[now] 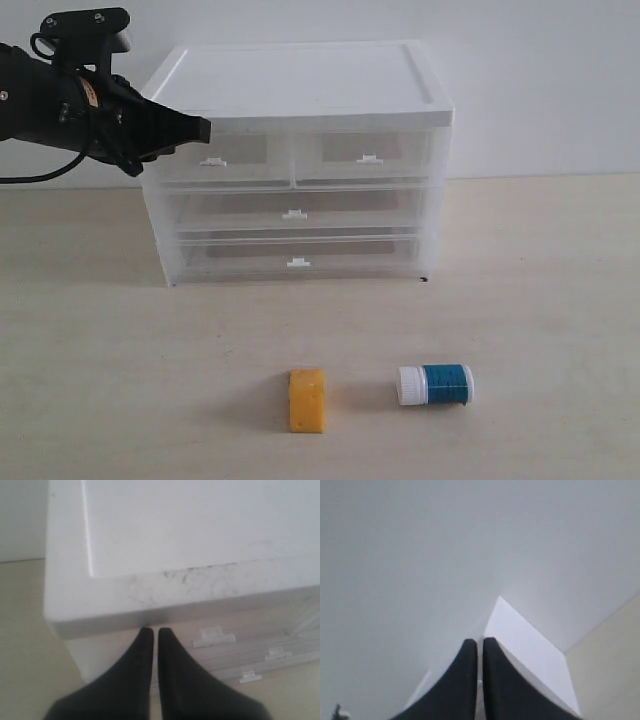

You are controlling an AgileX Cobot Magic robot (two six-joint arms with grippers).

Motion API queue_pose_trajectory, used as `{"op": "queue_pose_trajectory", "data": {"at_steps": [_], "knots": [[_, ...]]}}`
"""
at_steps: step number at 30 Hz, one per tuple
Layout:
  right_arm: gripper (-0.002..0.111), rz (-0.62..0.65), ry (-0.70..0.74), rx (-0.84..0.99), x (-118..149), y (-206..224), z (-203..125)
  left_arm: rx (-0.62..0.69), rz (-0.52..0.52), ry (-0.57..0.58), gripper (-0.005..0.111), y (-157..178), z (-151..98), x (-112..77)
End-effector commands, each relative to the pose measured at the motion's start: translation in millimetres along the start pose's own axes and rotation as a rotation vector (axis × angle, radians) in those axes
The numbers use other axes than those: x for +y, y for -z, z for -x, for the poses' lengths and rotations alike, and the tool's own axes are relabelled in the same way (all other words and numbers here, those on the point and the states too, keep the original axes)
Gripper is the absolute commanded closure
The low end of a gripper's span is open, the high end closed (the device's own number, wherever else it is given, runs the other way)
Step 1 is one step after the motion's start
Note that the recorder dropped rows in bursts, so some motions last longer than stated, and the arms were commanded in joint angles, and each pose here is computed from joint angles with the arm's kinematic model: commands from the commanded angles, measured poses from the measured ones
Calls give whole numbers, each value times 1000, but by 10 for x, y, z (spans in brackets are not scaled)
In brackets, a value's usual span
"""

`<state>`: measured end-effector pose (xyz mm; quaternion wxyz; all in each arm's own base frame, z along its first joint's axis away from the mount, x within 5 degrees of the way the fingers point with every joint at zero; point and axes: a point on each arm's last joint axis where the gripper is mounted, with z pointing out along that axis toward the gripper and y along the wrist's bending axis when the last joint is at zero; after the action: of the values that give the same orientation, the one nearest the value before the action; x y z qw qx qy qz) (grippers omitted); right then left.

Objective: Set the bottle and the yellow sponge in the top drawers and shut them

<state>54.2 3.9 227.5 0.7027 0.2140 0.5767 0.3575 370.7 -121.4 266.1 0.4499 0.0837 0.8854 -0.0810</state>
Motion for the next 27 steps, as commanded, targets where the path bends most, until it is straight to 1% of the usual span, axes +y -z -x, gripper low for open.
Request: {"op": "queue_pose_trajectory", "data": {"at_steps": [1, 4, 6, 7, 10, 12, 15, 17, 19, 20, 22, 23, 24, 25, 27], "knots": [[108, 56, -37, -96, 50, 10, 87, -1, -2, 13, 103, -67, -15, 6], [108, 132, 47, -127, 275, 13, 256, -4, -3, 13, 103, -65, -12, 6], [108, 164, 111, -143, 438, -15, 386, -4, -3, 13, 103, -65, -12, 6], [108, 165, 119, -135, 514, -60, 445, -8, -4, 13, 103, -65, -8, 4], [108, 156, 104, -113, 694, -227, 593, -12, -5, 13, 103, -65, -5, 3], [108, 129, 106, -84, 753, -385, 635, -16, -7, 13, 103, -65, -1, 2], [108, 102, 146, -36, 881, -686, 711, -26, -10, 13, 103, -65, 8, -1], [108, 104, 115, -1, 965, -873, 741, -26, -10, 13, 103, -65, 8, -1], [108, 109, 52, 45, 1031, -1054, 727, -26, -10, 13, 103, -65, 8, -1], [108, 123, 65, 66, 1074, -1145, 711, -25, -9, 13, 103, -65, 6, 0], [108, 162, 193, 105, 1153, -1300, 663, -23, -9, 13, 103, -65, 5, 0], [108, 202, 394, 170, 1219, -1472, 567, -26, -10, 13, 103, -65, 8, -1], [108, 221, 481, 210, 1248, -1562, 505, -26, -10, 13, 103, -65, 8, -1], [108, 220, 552, 276, 1274, -1701, 406, -26, -10, 13, 103, -65, 8, -1], [108, 160, 663, 362, 1241, -1918, 289, -26, -10, 13, 103, -65, 8, -1]]}}
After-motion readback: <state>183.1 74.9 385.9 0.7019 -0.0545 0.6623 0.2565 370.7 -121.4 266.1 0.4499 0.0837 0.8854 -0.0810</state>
